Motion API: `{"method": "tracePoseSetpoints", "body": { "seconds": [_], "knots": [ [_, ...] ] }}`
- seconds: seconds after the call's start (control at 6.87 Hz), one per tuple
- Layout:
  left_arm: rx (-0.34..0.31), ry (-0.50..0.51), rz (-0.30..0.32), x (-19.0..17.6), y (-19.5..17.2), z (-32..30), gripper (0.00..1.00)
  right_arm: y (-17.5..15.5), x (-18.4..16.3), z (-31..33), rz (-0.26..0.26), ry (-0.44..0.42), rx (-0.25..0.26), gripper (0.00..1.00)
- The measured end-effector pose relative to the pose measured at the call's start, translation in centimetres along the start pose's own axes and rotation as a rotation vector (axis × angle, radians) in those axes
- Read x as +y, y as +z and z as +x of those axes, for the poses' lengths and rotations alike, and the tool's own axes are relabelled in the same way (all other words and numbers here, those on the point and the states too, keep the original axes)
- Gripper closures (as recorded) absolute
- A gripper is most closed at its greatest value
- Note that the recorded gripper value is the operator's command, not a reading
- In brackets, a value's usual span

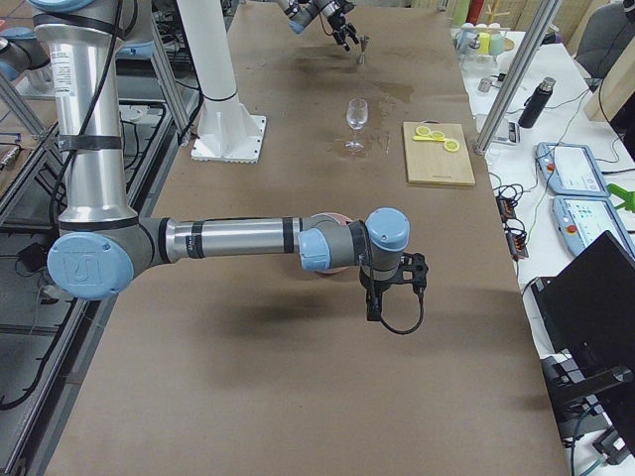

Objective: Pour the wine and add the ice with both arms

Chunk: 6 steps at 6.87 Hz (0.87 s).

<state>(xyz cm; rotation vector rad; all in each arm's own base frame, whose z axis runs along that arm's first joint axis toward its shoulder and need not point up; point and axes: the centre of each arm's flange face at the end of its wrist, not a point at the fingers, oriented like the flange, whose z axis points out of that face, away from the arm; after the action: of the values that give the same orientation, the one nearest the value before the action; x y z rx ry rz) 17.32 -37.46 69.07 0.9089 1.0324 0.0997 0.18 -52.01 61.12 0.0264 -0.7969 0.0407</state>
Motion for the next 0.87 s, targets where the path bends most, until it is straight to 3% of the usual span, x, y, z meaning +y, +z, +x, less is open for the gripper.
{"method": "tracePoseSetpoints", "body": {
  "seconds": [0.29,0.87],
  "knots": [
    [0.014,-0.109,-0.121,-4.2,-3.7,-2.2,0.02,-0.2,-0.1,-0.2,0.003,-0.004,-0.002,0.0],
    [-0.033,-0.303,-0.275,-13.2,-8.1,-7.5,0.02,-1.2,0.2,-1.1,0.02,-0.016,-0.005,0.0]
  ]
}}
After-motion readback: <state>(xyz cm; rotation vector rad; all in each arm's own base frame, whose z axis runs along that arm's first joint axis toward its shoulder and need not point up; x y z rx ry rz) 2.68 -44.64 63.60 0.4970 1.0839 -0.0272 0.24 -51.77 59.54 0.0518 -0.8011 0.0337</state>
